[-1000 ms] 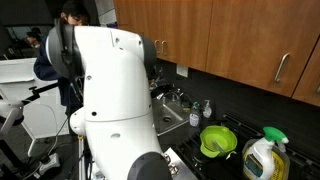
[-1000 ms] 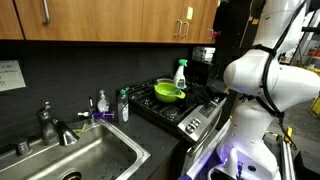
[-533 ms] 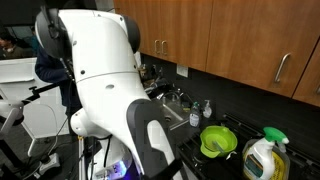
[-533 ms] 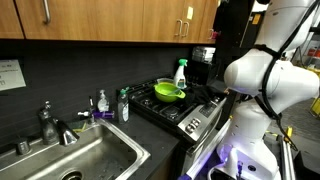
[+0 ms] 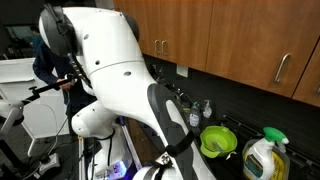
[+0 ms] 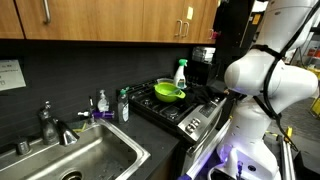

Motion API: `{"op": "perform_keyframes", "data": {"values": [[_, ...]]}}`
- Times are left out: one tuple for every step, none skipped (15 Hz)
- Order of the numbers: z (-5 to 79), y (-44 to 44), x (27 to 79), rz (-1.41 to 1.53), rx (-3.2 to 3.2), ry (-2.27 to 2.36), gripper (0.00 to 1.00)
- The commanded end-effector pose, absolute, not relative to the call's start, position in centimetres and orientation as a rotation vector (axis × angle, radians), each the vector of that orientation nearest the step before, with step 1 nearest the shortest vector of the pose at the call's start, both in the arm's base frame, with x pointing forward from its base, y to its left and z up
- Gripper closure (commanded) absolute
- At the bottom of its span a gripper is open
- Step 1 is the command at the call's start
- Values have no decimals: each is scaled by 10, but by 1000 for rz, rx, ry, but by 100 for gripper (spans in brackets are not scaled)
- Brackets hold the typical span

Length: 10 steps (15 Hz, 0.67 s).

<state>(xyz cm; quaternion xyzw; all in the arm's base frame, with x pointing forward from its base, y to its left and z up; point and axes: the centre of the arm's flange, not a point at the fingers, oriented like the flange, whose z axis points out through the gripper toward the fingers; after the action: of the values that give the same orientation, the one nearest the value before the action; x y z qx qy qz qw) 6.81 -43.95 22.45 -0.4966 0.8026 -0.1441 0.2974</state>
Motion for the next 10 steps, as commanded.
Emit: {"op": "perform_keyframes", "data": {"values": [[216, -442, 67, -365, -1295, 2144, 0], [213, -442, 65, -361, -1280, 2145, 0], [210, -441, 63, -362, -1265, 2151, 0], [207, -440, 63, -363, -1249, 2158, 0], [204, -440, 63, -374, -1201, 2193, 0], [199, -442, 63, -398, -1131, 2246, 0], [195, -444, 63, -405, -1086, 2262, 0], [191, -445, 63, -417, -1049, 2287, 0], [189, -446, 63, -430, -1009, 2312, 0], [187, -448, 62, -447, -944, 2342, 0]]}}
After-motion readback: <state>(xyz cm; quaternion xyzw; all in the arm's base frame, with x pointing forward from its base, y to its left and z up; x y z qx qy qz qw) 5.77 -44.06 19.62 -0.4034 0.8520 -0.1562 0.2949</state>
